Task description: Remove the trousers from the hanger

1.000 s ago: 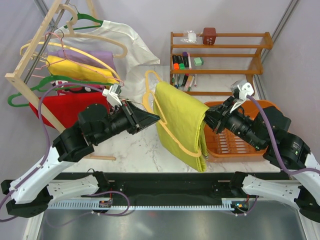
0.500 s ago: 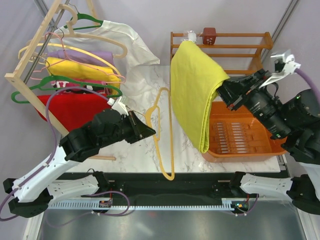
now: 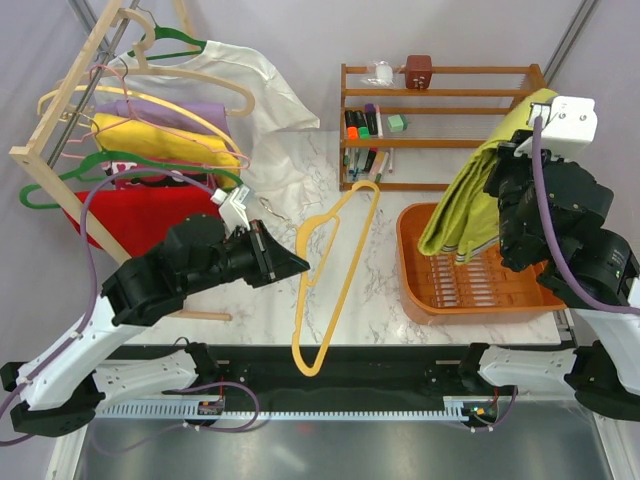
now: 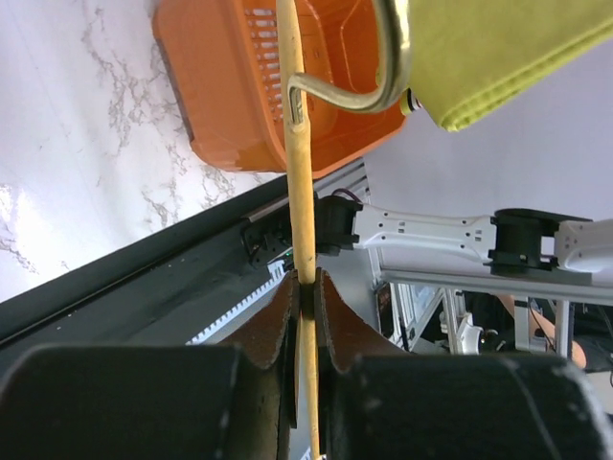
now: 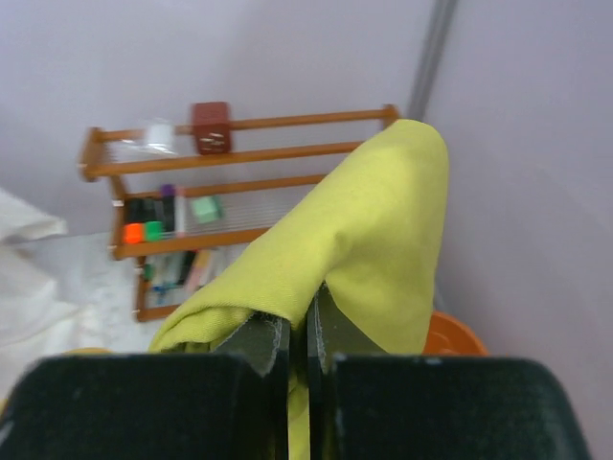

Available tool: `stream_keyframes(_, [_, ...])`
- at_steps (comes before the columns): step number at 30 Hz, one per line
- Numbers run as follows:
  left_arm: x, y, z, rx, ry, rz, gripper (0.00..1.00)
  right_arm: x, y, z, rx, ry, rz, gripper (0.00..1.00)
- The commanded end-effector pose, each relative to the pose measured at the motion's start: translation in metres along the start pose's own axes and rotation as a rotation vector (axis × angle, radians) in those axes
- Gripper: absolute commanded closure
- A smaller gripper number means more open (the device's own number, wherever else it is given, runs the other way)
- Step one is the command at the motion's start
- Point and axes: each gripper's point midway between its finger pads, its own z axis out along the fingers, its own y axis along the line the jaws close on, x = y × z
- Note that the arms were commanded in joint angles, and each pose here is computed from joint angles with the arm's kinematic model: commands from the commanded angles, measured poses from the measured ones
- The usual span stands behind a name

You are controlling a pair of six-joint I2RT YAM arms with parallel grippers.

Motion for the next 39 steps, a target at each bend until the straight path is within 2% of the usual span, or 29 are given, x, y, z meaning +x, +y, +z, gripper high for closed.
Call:
stream_keyframes(1, [-0.005, -0.026, -0.014, 0.100, 0.001, 0.056, 0.98, -0.005, -0.076, -0.017, 0.338, 0.001, -0.044, 1.00])
stream_keyframes(2, [-0.005, -0.029, -0.017, 0.115, 0.006, 0.058, 0.98, 0.008, -0.073, -0.016, 0.356, 0.017, -0.090, 1.00])
stream_keyframes(7, [-0.007, -0.039, -0.018, 0.136, 0.016, 0.068, 0.98, 0.056, -0.068, -0.015, 0.357, 0.037, -0.131, 1.00])
stream_keyframes(10, [-0.007, -0.044, -0.020, 0.150, 0.021, 0.071, 0.98, 0.095, -0.042, 0.002, 0.293, 0.073, -0.173, 1.00])
stream_keyframes(12, [-0.006, -0.045, -0.019, 0.151, 0.030, 0.068, 0.98, 0.119, -0.047, 0.017, 0.314, 0.129, -0.203, 1.00])
stream_keyframes(16, [-0.007, -0.044, -0.023, 0.156, 0.021, 0.054, 0.98, 0.169, -0.045, 0.053, 0.268, 0.265, -0.140, 1.00])
stream_keyframes(19, [-0.009, -0.045, -0.028, 0.161, 0.004, 0.043, 0.98, 0.184, -0.046, 0.059, 0.249, 0.331, -0.113, 0.99])
stream_keyframes(20, [-0.009, -0.046, -0.029, 0.164, 0.004, 0.044, 0.98, 0.188, -0.041, 0.056, 0.212, 0.362, -0.110, 0.93])
stream_keyframes(21, [-0.010, -0.046, -0.029, 0.164, 0.000, 0.042, 0.98, 0.188, -0.039, 0.053, 0.193, 0.377, -0.095, 0.74])
stream_keyframes(23, [-0.012, -0.047, -0.030, 0.166, -0.008, 0.042, 0.98, 0.194, -0.030, 0.045, 0.149, 0.416, -0.019, 0.49])
stream_keyframes(24, [-0.012, -0.047, -0.029, 0.163, -0.008, 0.043, 0.98, 0.203, -0.021, 0.034, 0.078, 0.475, 0.003, 0.32])
stream_keyframes(27, [-0.014, -0.049, -0.028, 0.163, -0.008, 0.049, 0.98, 0.217, -0.008, 0.006, -0.019, 0.589, 0.096, 0.08])
stream_keyframes(31, [-0.018, -0.053, -0.021, 0.155, -0.014, 0.065, 0.98, 0.215, 0.002, -0.027, -0.113, 0.688, 0.194, 0.04])
stream_keyframes(35, [-0.024, -0.053, -0.015, 0.133, -0.037, 0.075, 0.98, 0.177, 0.017, -0.046, -0.280, 0.652, 0.243, 0.05])
stream_keyframes(37, [-0.030, -0.051, -0.013, 0.115, -0.065, 0.063, 0.98, 0.162, 0.032, -0.051, -0.429, 0.626, 0.185, 0.07])
stream_keyframes(38, [-0.032, -0.050, -0.012, 0.107, -0.073, 0.060, 0.98, 0.145, 0.060, -0.068, -0.632, 0.621, 0.204, 0.08])
stream_keyframes(39, [-0.034, -0.051, -0.011, 0.104, -0.080, 0.061, 0.98, 0.142, 0.073, -0.073, -0.722, 0.635, 0.199, 0.09])
